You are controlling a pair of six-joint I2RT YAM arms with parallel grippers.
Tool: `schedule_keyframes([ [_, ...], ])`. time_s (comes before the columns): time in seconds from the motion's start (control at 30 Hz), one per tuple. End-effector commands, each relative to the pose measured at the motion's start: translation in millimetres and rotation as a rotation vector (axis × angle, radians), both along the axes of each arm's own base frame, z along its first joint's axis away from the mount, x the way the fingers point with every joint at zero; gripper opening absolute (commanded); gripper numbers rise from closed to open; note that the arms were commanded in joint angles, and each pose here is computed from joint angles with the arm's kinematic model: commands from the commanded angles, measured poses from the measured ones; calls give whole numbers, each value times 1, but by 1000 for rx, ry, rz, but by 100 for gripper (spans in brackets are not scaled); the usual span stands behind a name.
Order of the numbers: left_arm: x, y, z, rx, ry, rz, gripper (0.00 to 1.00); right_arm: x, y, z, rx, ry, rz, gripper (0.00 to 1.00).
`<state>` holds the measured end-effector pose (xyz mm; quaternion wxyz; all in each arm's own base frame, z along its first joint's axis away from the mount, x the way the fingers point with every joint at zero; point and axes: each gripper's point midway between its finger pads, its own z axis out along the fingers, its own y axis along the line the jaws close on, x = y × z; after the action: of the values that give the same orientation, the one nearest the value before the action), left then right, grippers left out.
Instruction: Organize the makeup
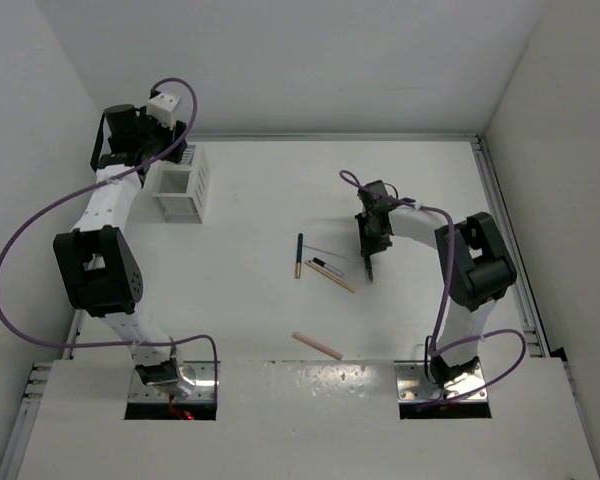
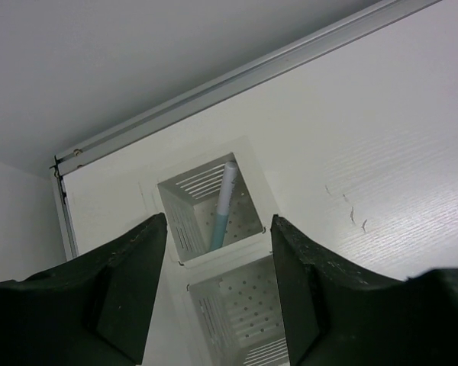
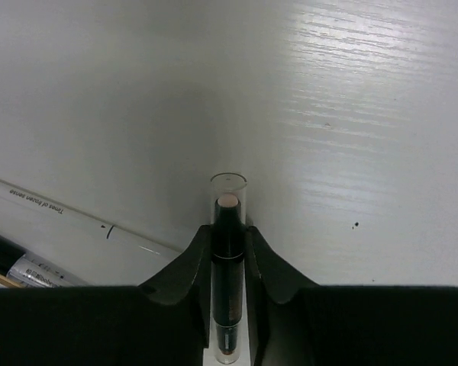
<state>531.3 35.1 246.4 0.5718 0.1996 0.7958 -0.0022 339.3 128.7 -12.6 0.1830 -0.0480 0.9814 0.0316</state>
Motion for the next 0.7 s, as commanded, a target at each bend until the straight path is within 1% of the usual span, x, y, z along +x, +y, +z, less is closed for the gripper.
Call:
schedule_keyframes([
  [0.0,-13,-13,21,-10,-26,-48,63,10,-8,0,-15,-12,-41,15],
  [0.07,-19,-22,21,-31,-13,-92,63,11,-15,2,-22,-15,-45,2],
  [0.1,-23,-30,24,-29,-14,-123,63,12,-16,3,-25,-18,-45,0],
  [0.13,-25,-34,22,-29,-4,-147,63,16,-20,8,-29,-39,-26,0],
  [0.2,-34,-56,20,-9,22,-254,63,24,-17,18,-14,-73,9,0],
  [0.23,-40,-65,23,6,24,-298,63,35,-17,36,-3,-131,40,0],
  [0.27,-44,-72,26,52,14,-355,63,42,-15,46,-1,-175,79,0],
  [0.3,-57,-93,18,47,62,-431,63,51,-9,58,30,-224,102,0],
  [0.33,-63,-102,13,55,81,-470,63,61,-3,79,49,-290,136,0],
  [0.37,-71,-112,16,69,84,-511,67,76,5,107,82,-401,151,0],
  [0.43,-85,-142,19,42,79,-605,71,85,24,141,167,-499,186,0],
  [0.47,-90,-153,19,26,85,-642,71,86,34,161,213,-551,191,0],
  [0.5,-103,-174,22,-11,83,-716,74,97,52,192,314,-659,206,0],
  [0.53,-112,-185,25,-30,83,-751,75,101,59,205,351,-702,213,0],
  [0.57,-118,-196,26,-41,80,-788,76,103,76,227,426,-772,212,0],
  [0.6,-130,-215,27,-57,84,-842,78,104,92,247,518,-829,227,0],
  [0.63,-137,-227,29,-69,82,-884,78,106,106,269,580,-904,246,0],
  [0.67,-143,-236,30,-90,95,-906,78,101,121,272,647,-903,259,0],
])
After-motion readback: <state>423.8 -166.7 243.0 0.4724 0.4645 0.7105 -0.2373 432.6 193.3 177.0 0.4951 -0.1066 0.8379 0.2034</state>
